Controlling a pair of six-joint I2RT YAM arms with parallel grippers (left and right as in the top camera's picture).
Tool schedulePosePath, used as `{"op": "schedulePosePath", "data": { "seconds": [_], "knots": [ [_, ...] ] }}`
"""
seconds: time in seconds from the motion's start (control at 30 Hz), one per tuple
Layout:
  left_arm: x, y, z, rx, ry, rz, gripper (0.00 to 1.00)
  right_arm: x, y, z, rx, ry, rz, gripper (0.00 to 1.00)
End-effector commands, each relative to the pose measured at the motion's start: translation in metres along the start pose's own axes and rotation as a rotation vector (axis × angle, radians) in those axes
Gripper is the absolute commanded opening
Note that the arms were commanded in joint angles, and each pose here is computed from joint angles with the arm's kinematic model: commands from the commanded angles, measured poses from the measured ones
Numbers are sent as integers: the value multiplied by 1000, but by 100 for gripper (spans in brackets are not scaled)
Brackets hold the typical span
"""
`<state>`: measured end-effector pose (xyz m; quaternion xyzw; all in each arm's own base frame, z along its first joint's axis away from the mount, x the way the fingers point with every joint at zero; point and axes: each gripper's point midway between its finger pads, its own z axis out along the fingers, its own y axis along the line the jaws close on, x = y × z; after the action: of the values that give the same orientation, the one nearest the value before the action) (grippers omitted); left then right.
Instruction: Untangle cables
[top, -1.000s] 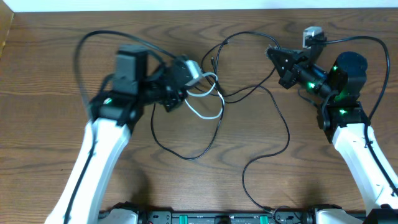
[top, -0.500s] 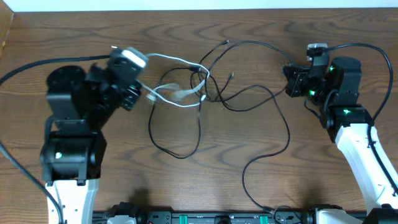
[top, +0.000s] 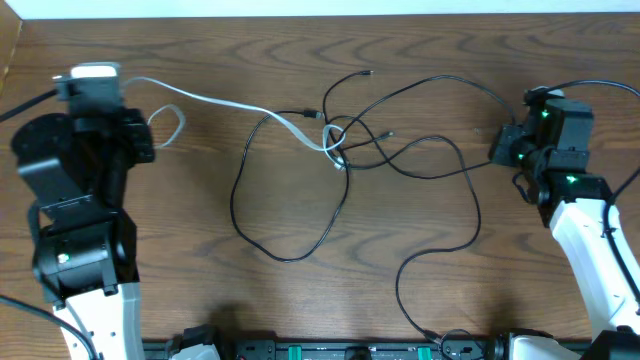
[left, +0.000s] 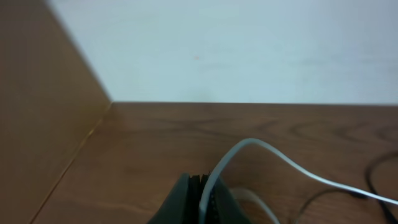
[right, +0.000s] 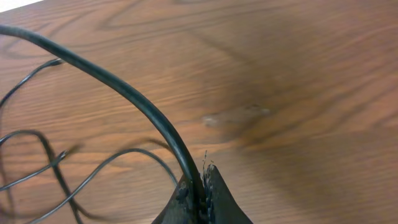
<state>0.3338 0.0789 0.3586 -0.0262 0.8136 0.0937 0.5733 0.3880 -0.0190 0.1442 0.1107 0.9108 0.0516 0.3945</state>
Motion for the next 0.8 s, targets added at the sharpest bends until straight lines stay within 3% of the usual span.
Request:
{"op": "schedulePosePath", "data": {
  "seconds": [0.0,0.33,0.77],
  "knots": [
    [0,27,-2,-84,-1,-110,8,-6,-18,-6,59,-21,5,1],
    [17,100,-1,-282,6,-341,8,-1,-43,-8,109,5,49,1],
    [62,166,4,-447,92,-483,8,3,-71,-13,164,21,102,1]
  ]
}}
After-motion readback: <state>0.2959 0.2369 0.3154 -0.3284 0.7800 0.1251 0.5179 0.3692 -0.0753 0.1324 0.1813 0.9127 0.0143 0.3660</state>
